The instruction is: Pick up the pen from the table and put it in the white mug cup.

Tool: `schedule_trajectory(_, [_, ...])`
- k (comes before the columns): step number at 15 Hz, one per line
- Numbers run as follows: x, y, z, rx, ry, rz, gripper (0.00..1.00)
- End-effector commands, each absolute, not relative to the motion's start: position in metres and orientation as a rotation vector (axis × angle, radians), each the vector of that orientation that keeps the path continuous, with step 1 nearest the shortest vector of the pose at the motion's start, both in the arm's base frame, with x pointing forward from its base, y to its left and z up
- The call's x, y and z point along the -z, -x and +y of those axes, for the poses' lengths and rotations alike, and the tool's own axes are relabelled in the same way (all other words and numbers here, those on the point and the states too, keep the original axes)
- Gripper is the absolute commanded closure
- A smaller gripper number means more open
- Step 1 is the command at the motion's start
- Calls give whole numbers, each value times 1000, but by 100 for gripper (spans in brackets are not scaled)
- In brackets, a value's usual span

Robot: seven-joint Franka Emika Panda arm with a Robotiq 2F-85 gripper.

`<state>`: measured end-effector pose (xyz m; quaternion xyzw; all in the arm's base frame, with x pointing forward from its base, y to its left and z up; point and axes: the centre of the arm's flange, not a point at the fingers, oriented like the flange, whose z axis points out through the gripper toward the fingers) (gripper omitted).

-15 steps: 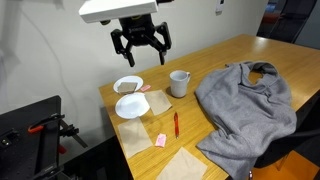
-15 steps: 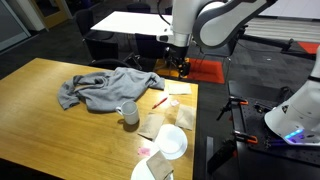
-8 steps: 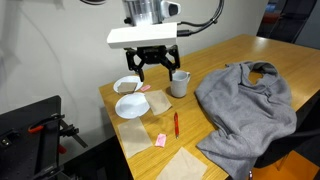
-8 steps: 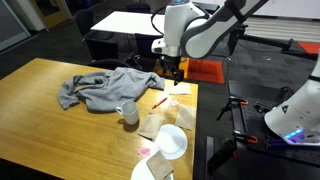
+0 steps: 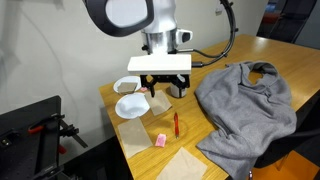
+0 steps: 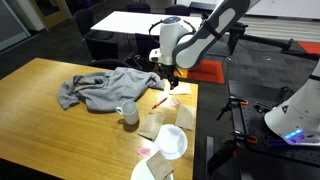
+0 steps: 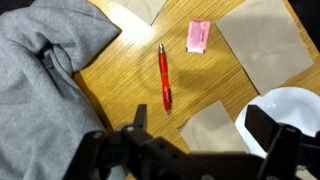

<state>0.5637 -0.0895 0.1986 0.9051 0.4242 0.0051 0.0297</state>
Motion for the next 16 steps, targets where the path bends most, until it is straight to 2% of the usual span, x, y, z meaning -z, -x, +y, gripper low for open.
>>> schedule_trajectory(1, [-175,-586,-104,-45,-2787,1314,0])
schedule_trajectory(16, [-80,-597,-87,63,-2711,1409,0])
